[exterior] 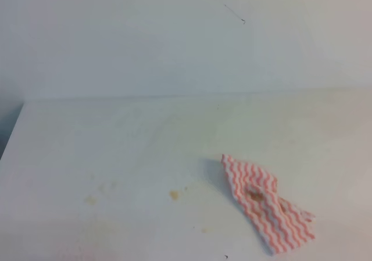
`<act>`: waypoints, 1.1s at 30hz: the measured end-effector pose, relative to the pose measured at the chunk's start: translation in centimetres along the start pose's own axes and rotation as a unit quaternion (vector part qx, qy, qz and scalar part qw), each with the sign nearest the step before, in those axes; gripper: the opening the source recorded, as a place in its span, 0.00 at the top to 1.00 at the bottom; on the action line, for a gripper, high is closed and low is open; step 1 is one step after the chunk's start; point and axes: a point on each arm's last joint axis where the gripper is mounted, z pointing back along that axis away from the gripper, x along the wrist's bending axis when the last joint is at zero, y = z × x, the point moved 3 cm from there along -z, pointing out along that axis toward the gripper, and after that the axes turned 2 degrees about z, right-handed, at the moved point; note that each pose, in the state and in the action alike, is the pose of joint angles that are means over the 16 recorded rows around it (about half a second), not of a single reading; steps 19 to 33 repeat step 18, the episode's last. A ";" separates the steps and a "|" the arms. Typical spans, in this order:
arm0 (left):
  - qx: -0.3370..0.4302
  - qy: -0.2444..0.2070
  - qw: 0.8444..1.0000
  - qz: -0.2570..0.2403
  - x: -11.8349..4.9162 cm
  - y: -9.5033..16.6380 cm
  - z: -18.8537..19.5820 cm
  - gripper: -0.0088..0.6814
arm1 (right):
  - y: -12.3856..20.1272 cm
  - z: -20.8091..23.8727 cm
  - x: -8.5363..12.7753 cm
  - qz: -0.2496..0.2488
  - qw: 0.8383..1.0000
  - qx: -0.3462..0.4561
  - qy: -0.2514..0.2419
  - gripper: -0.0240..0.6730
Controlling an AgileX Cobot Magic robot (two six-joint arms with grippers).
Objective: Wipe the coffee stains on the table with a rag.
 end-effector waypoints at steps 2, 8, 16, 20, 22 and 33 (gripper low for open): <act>0.000 0.000 1.000 0.000 0.0 0.0 0.0 0.99 | 0.0 0.0 0.0 0.000 1.000 0.000 0.000 0.97; 0.000 0.000 1.000 0.000 0.0 0.0 0.0 0.99 | -0.1 0.0 0.0 -0.001 1.000 -0.002 0.000 0.97; 0.000 0.000 1.000 0.000 0.0 0.0 0.0 0.99 | -0.2 0.1 0.0 -0.001 1.000 -0.003 0.000 0.97; 0.000 0.000 1.000 0.000 0.0 0.0 0.0 0.99 | -0.2 0.1 0.0 -0.001 1.000 -0.003 0.000 0.97; 0.000 0.000 1.000 0.000 0.0 0.0 0.0 0.99 | -0.2 0.1 0.0 -0.001 1.000 -0.003 0.000 0.97; 0.000 0.000 1.000 0.000 0.0 0.0 0.0 0.99 | -0.2 0.1 0.0 -0.001 1.000 -0.003 0.000 0.97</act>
